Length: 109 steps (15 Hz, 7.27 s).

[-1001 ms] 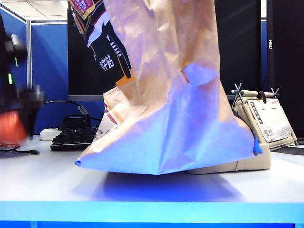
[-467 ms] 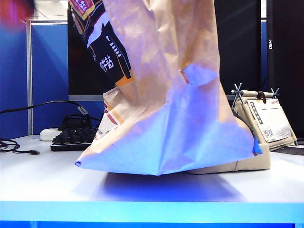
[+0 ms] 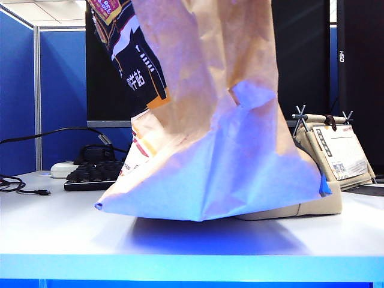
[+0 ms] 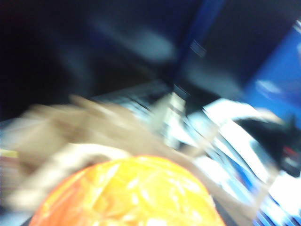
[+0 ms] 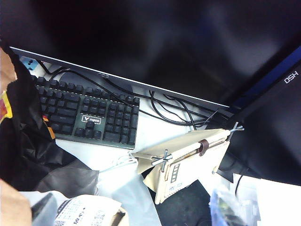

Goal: Open the paper bag and put two oranges into the paper bag.

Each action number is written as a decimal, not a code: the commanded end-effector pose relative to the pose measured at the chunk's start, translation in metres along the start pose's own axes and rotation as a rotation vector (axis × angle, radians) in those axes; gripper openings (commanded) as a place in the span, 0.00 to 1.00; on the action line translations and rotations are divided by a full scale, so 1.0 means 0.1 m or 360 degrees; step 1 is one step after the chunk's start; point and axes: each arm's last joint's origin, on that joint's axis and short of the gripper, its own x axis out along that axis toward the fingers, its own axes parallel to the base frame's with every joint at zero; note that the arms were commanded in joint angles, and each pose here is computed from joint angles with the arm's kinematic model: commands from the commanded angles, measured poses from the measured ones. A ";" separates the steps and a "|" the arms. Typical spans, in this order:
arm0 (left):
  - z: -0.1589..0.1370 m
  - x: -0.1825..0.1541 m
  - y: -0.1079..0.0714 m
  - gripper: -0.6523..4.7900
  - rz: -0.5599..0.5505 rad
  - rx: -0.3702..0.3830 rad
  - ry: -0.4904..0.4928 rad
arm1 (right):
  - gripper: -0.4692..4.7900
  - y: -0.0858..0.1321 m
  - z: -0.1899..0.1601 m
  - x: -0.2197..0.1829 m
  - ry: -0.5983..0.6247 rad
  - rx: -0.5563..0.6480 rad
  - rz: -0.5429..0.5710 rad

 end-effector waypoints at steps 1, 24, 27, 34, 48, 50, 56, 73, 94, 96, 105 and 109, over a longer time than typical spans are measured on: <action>-0.12 0.39 -0.08 0.11 -0.0095 -0.0027 0.0200 | 0.88 -0.02 0.02 -0.02 -0.0028 0.0020 -0.0005; -0.27 1.47 -0.01 1.00 0.0180 0.0147 0.0386 | 0.88 -0.02 0.01 -0.02 -0.0022 0.0016 -0.0007; 0.15 1.13 -0.15 1.00 0.0195 0.0277 0.0178 | 0.88 -0.02 0.01 -0.02 -0.0018 0.0013 -0.0007; 0.59 -0.67 -0.33 1.00 0.1088 0.0600 -0.0447 | 0.88 -0.10 0.02 0.03 -0.0009 0.0042 -0.0059; -0.40 -0.83 0.51 1.00 0.1473 0.0297 0.0057 | 1.00 -0.30 -0.01 0.06 0.0039 0.0178 -0.0031; -0.66 -0.64 0.73 1.00 0.1435 0.0231 0.0180 | 1.00 -0.33 -0.01 -0.06 0.0009 0.0265 0.0199; -0.76 -0.54 0.82 1.00 0.1387 0.0227 0.0178 | 1.00 -0.34 0.04 -0.14 -0.0086 0.0349 0.0403; -0.46 -0.73 0.78 0.22 0.0643 0.0252 -0.0386 | 0.35 -1.64 -0.49 -2.08 -0.1188 0.0532 0.0285; -2.58 -0.94 0.56 0.21 0.1040 -0.0088 -0.0739 | 0.08 -0.40 -2.44 -0.17 -0.0660 0.0385 0.0353; -2.85 -0.77 0.80 0.21 0.1044 -0.0219 -0.0623 | 0.08 -0.20 -2.62 0.15 -0.0546 0.0390 0.0362; -3.22 -0.60 1.00 0.22 0.0922 -0.0579 -0.0457 | 0.08 0.24 -3.66 0.82 0.0104 0.0714 0.0347; -3.23 -0.60 1.00 0.22 0.0922 -0.0636 -0.0466 | 0.08 0.24 -3.75 0.82 0.0226 0.0654 0.0316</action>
